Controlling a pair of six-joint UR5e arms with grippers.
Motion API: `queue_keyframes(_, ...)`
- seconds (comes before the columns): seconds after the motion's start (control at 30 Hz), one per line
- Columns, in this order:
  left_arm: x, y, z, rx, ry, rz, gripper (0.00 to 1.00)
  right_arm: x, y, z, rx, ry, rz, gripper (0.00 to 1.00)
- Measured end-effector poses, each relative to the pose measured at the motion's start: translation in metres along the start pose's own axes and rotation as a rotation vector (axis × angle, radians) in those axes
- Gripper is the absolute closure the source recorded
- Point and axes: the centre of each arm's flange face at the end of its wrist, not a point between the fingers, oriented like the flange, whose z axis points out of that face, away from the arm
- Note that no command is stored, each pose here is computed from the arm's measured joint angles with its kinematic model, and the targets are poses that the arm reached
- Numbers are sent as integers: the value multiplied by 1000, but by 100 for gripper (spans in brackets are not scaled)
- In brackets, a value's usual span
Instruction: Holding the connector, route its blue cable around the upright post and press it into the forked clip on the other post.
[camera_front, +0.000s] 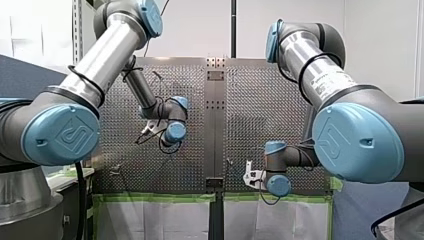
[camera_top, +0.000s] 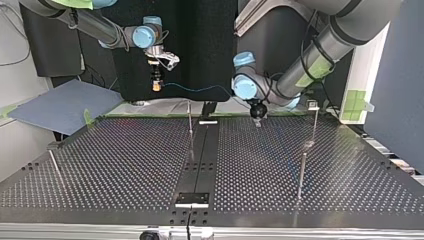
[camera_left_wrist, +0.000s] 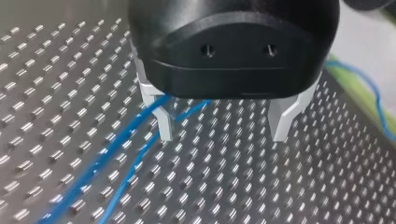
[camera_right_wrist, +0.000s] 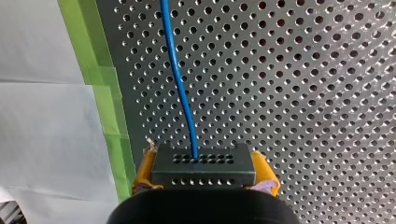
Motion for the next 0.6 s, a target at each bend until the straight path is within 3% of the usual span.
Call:
queue_keyframes(0.17, 13, -12, 0, 23, 18, 0, 0, 0, 0, 0, 0, -2, 0, 100)
queue_keyframes(0.6, 14, -20, -4, 44, 12, -35, 0, -1, -1, -1, 1, -9, -2, 100)
